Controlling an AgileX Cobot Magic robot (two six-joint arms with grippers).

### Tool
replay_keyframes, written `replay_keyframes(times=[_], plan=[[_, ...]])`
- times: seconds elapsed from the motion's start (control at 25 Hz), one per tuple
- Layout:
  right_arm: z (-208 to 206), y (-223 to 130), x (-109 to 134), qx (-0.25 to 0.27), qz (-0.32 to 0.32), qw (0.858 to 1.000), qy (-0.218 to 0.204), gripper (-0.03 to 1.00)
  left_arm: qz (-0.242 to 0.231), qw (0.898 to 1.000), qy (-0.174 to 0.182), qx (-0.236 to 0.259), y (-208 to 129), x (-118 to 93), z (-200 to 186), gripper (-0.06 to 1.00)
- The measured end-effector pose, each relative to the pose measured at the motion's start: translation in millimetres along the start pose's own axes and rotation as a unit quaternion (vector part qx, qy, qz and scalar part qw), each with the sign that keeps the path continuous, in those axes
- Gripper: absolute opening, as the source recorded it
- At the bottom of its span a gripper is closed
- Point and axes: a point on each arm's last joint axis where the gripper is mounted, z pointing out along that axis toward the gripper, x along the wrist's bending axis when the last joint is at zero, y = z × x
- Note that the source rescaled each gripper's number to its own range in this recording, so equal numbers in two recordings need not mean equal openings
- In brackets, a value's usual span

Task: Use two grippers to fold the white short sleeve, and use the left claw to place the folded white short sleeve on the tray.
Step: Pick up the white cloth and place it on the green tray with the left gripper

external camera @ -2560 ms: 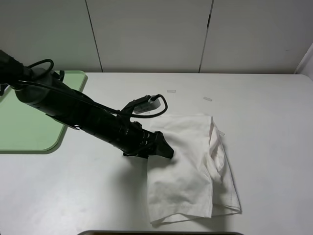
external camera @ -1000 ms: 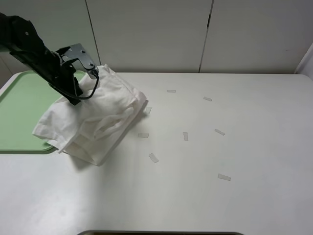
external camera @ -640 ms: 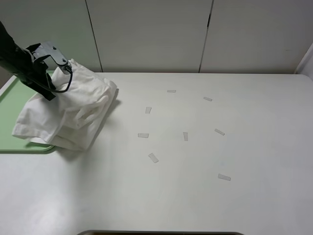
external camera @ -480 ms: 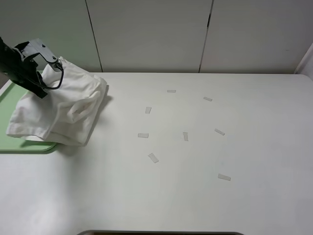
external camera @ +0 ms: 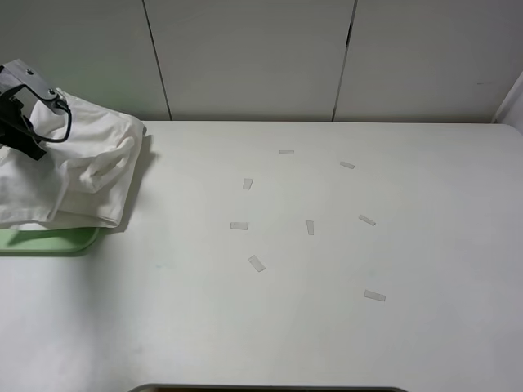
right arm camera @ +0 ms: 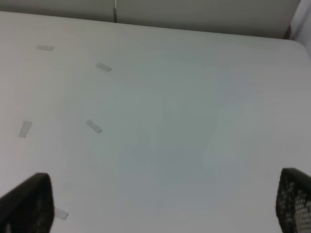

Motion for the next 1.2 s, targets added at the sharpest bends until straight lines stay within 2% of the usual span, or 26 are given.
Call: replay_keyframes(times=[0.2,0.24,0.56,0.76,0.84,0.92,1.04,1.12,1.16,1.2], plan=[[0.0,0.0,0.0,0.000,0.000,1.000,0.000,1.00,-0.005,1.000,0.011,-0.002,-4.8,6.4,-0.3,0.04],[0.0,0.0,0.0,0.000,0.000,1.000,0.000,1.00,0.014,1.000,0.021,-0.008,-2.4,11.3,-1.9,0.04],[0.0,0.0,0.0,0.000,0.000,1.000,0.000,1.00,0.039,0.999,0.032,-0.016,5.8,20.6,-7.2,0.04],[0.0,0.0,0.0,0.000,0.000,1.000,0.000,1.00,0.035,0.999,0.026,-0.012,5.1,19.6,-7.1,0.04],[0.0,0.0,0.0,0.000,0.000,1.000,0.000,1.00,0.019,0.999,0.028,-0.014,5.4,20.0,-7.1,0.05],[0.0,0.0,0.0,0.000,0.000,1.000,0.000,1.00,-0.014,0.999,0.042,-0.026,7.3,22.7,-7.4,0.22],[0.0,0.0,0.0,0.000,0.000,1.000,0.000,1.00,-0.044,0.996,0.065,-0.046,10.7,27.3,-9.0,0.67],[0.0,0.0,0.0,0.000,0.000,1.000,0.000,1.00,-0.055,0.995,0.070,-0.051,11.7,28.6,-9.7,0.78],[0.0,0.0,0.0,0.000,0.000,1.000,0.000,1.00,-0.055,0.995,0.070,-0.051,11.7,28.6,-9.7,0.78],[0.0,0.0,0.0,0.000,0.000,1.000,0.000,1.00,-0.064,0.994,0.073,-0.055,12.7,29.1,-10.0,0.85]])
